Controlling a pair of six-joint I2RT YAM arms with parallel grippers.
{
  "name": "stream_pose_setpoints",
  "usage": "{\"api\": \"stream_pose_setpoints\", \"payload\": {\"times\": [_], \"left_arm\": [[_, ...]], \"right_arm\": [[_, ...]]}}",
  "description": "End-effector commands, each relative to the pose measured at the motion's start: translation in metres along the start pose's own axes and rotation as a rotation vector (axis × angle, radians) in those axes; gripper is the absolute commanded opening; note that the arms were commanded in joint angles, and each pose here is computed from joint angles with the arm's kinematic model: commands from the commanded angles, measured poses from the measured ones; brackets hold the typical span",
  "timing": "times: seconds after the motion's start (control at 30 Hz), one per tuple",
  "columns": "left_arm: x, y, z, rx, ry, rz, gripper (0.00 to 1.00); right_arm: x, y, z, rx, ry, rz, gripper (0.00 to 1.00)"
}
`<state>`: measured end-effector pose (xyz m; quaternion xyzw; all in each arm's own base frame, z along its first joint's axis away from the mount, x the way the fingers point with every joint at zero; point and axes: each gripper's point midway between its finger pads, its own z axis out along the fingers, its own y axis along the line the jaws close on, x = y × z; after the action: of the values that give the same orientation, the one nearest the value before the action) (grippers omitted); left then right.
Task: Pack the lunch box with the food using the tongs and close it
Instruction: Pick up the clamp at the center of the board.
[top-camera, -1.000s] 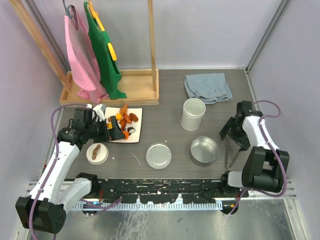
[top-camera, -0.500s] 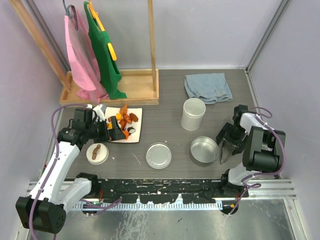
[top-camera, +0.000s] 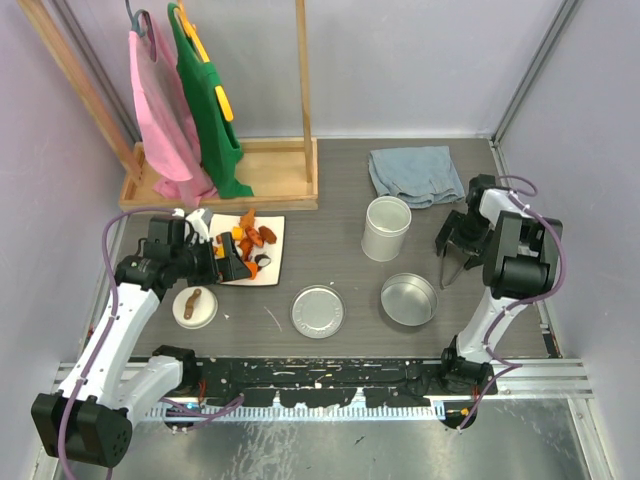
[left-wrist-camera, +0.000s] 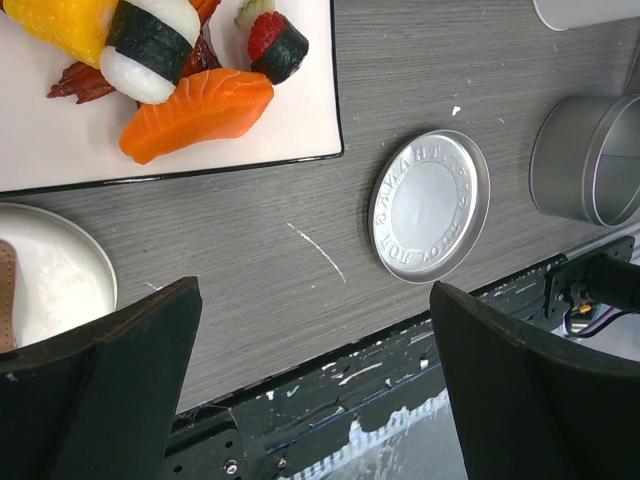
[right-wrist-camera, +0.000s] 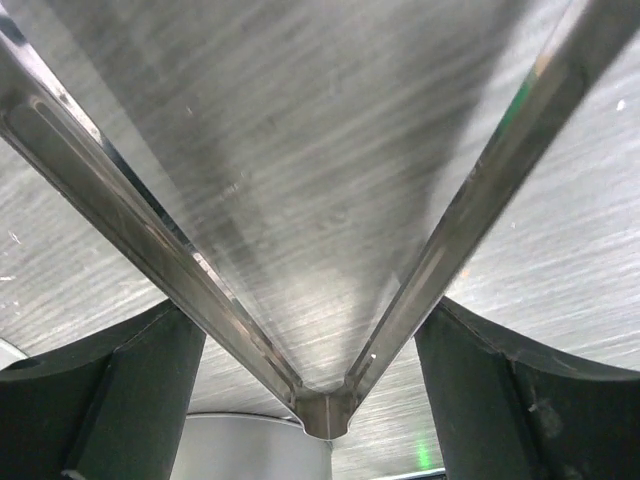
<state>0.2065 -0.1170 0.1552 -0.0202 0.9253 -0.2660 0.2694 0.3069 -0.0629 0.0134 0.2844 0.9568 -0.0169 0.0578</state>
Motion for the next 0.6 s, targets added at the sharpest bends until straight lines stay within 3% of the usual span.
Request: {"api": "stream_pose_setpoints", "payload": {"times": [0.0, 0.23, 0.4, 0.57], "left_arm": [[-0.005, -0.002, 0.001, 0.007, -0.016, 0.018, 0.98], [-0.004, -0.002, 0.002, 0.011, -0.004, 0.015, 0.98], [-0.004, -0.003, 0.002, 0.013, -0.005, 0.015, 0.98], [-0.004, -0.002, 0.004, 0.012, 0.001, 0.014, 0.98]], "right_arm": [[-0.008, -0.011, 0.006, 0.074, 0.039, -0.058, 0.90], [-0.002, -0.006, 0.019, 0.002, 0.116, -0.057, 0.96], [-0.010, 0.002, 0.018, -0.152, 0.156, -0.018, 0.92], [-0.016, 0.000, 0.018, -0.115, 0.165, -0.050, 0.91]]}}
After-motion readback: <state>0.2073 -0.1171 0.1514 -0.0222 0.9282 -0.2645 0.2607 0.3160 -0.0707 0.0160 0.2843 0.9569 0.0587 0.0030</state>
